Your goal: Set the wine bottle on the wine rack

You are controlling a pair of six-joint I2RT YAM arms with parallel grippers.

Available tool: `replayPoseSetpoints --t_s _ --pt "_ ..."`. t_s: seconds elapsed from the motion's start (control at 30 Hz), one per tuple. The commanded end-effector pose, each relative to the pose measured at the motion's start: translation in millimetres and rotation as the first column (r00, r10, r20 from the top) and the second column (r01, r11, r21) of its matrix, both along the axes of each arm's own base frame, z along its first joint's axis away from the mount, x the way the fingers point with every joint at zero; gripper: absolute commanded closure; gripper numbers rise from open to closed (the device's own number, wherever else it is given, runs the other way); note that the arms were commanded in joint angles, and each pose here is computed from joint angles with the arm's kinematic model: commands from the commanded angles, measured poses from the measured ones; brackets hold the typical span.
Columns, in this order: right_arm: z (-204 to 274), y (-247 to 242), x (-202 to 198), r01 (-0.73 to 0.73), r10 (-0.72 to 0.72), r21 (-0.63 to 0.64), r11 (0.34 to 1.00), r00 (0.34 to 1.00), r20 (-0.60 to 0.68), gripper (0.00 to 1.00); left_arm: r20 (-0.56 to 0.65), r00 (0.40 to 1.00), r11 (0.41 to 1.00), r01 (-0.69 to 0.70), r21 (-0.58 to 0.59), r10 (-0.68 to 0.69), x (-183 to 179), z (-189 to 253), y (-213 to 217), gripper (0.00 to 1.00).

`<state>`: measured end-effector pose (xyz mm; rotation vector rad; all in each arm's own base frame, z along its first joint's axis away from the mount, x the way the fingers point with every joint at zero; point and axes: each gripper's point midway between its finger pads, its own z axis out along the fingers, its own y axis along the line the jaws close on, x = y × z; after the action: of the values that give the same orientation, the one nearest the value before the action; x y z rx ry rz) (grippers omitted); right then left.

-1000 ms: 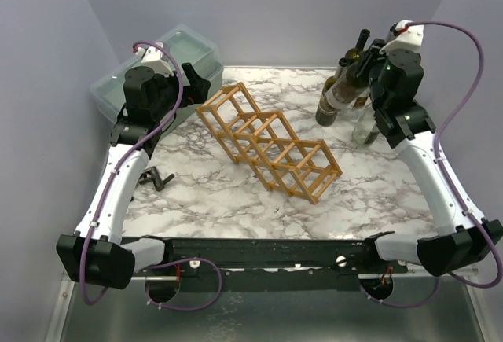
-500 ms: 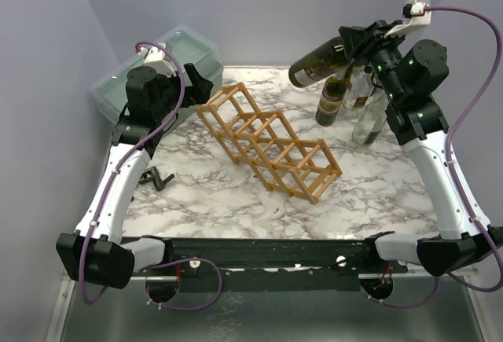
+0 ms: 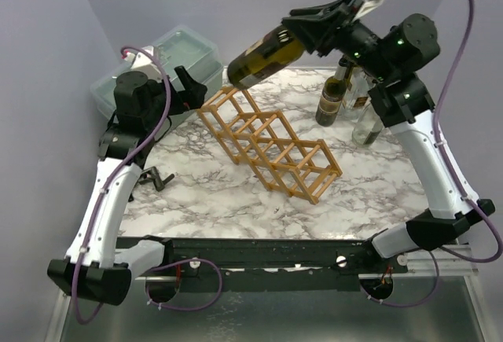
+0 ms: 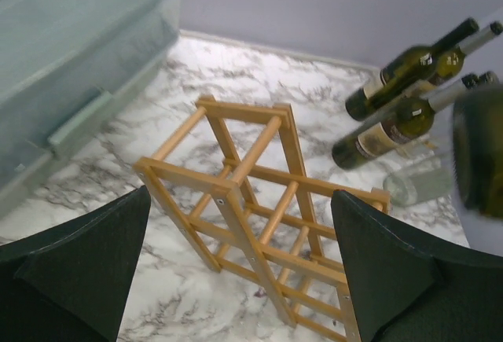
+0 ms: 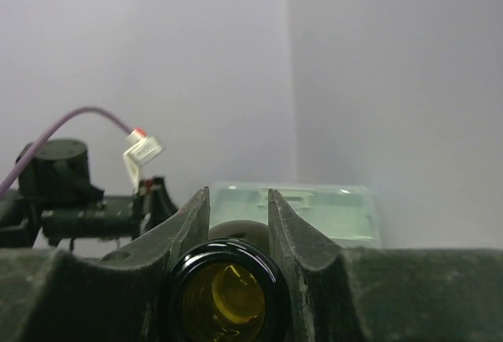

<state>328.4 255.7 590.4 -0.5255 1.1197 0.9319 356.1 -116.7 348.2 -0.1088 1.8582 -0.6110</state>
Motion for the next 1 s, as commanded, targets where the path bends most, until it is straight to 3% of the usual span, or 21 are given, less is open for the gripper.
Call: replayPoseSetpoints --t_s 0.0,0.1,0.23,0.43,0.53,0.7,0.97 --pt "16 57 -59 -0.175 0.183 -0.08 0.981 0.978 0.101 0.99 0.176 0.946 0.946 -0.297 0.127 0.274 -25 64 66 0.01" --pt "6 87 -82 -0.221 0.235 -0.132 0.966 0.966 0.108 0.99 0.197 0.873 0.85 -0.482 0.213 0.446 -25 76 107 0.01" --pt "-22 112 -103 -0.225 0.246 -0.202 0.953 0.965 0.087 0.99 0.176 0.781 0.742 -0.625 0.245 0.599 -15 70 141 0.01" --pt "-94 168 -154 -0.222 0.294 -0.433 0.874 0.95 0.104 0.99 0.082 0.826 0.79 -0.559 0.252 0.558 19 27 138 0.01" --pt "-143 192 -171 -0.157 0.272 -0.586 0.795 0.956 0.112 0.99 0.071 0.854 0.8 -0.509 0.317 0.515 32 -1 139 0.01" --pt "-221 222 -195 -0.044 0.246 -0.78 0.624 0.959 0.143 0.99 0.02 0.847 0.781 -0.499 0.375 0.531 33 -33 146 0.01" --pt "-304 231 -219 0.094 0.246 -0.901 0.424 0.945 0.214 0.99 0.026 0.866 0.811 -0.478 0.337 0.499 30 -32 139 0.01"
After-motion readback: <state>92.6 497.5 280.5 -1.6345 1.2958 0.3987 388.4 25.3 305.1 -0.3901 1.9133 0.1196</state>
